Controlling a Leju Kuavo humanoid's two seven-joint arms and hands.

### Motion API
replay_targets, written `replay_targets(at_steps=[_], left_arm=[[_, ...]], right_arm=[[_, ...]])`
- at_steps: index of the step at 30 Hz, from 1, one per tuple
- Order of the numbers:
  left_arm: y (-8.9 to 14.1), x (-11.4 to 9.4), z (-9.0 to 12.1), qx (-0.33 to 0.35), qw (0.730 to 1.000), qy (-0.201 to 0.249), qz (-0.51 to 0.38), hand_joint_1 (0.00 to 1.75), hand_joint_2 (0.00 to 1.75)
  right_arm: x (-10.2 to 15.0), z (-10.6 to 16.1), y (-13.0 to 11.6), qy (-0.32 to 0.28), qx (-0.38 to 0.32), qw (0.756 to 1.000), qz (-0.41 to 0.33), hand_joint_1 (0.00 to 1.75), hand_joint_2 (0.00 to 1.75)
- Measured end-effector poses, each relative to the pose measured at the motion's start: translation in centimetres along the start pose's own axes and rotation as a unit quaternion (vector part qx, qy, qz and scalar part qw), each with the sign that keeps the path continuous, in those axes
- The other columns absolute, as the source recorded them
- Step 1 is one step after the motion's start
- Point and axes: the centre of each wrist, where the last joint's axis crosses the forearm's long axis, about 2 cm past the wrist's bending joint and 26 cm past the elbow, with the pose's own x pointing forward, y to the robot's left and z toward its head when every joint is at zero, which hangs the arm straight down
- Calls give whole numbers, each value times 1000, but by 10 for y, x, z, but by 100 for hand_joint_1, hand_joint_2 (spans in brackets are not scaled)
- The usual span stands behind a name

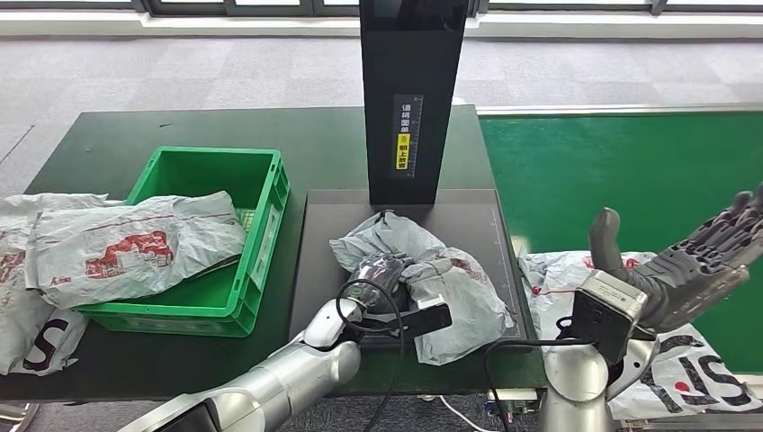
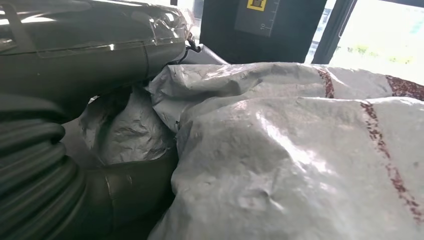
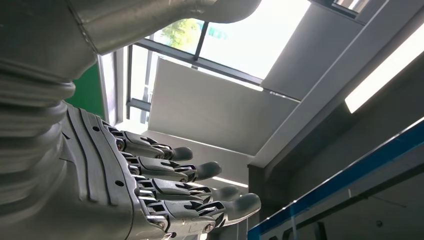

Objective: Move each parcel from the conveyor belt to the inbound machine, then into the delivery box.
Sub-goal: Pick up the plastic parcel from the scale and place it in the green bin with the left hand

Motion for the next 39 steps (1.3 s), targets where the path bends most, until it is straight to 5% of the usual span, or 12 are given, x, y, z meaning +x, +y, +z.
replay_targets(at_steps=[5, 12, 21, 39], left_arm=[[2, 0, -1, 19, 1000, -9, -12, 175, 175], [35, 0, -17, 109, 986, -86, -90, 175, 175], [64, -23, -18, 194, 978, -14, -72, 175, 175], [99, -63, -1, 294, 952, 52, -69, 175, 175]], right_arm=[[0, 0, 0, 0, -1, 1000, 0, 0, 175], [-6, 2, -4, 3, -5, 1000, 7, 0, 175], [-8, 3, -6, 7, -5, 1000, 11, 0, 175], [-13, 5, -10, 11, -6, 1000, 22, 0, 175]])
